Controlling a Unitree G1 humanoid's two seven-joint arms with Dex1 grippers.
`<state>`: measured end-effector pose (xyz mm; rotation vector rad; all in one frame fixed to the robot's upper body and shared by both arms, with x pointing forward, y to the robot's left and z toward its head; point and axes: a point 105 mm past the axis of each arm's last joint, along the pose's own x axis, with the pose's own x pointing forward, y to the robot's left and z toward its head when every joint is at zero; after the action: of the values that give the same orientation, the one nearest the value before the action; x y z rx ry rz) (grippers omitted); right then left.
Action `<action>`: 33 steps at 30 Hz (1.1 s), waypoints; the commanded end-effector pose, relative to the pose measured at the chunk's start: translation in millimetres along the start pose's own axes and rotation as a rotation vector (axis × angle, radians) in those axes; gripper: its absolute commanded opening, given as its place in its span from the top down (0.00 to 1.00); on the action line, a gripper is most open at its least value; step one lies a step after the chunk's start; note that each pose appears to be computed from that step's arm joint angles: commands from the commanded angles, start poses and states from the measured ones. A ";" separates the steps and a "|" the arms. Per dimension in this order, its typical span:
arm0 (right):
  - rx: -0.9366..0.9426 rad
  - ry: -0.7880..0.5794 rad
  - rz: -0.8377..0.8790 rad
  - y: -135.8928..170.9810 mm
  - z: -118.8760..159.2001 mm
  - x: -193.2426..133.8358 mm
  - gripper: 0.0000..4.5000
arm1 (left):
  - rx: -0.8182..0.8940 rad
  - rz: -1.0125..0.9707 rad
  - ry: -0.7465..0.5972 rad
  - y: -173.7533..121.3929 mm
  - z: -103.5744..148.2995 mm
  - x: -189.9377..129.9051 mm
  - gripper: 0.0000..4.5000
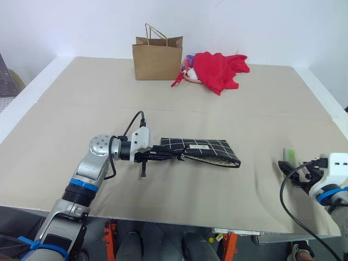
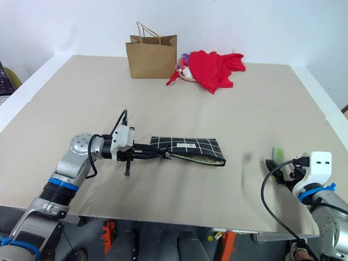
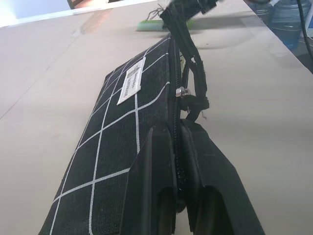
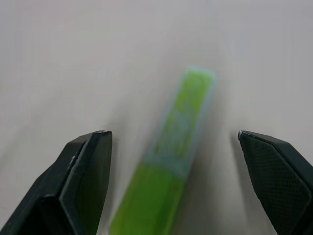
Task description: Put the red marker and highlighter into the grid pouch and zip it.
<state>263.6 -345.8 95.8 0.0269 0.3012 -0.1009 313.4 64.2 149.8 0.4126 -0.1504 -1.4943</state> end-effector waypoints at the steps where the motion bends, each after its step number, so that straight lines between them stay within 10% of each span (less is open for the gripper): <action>1: 0.063 0.043 -0.097 2.9 -13.4 1.7 0.06 | 0.048 0.006 -0.030 4.1 12.1 2.1 1.00; 9: 0.040 0.135 -0.186 -1.6 -32.4 0.6 0.74 | 0.057 0.004 -0.040 5.2 15.5 5.0 1.00; 16: -0.135 0.007 0.027 25.6 0.4 8.4 0.75 | 0.053 0.006 -0.041 5.9 14.3 5.1 1.00; 21: -0.336 -0.265 0.750 113.3 86.2 -23.4 0.75 | 0.050 -0.021 -0.035 2.5 12.0 6.3 1.00; 27: -0.286 -0.130 1.219 166.6 85.8 -68.7 0.75 | 0.052 -0.026 -0.041 2.8 12.7 9.2 1.00; 33: -0.296 0.175 1.252 165.4 41.1 -72.1 0.75 | 0.053 -0.022 -0.057 1.6 15.7 12.2 1.00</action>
<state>228.8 -175.2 159.4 -0.0379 0.3820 1.1826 311.5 54.4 150.1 0.3940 -0.1758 -1.5240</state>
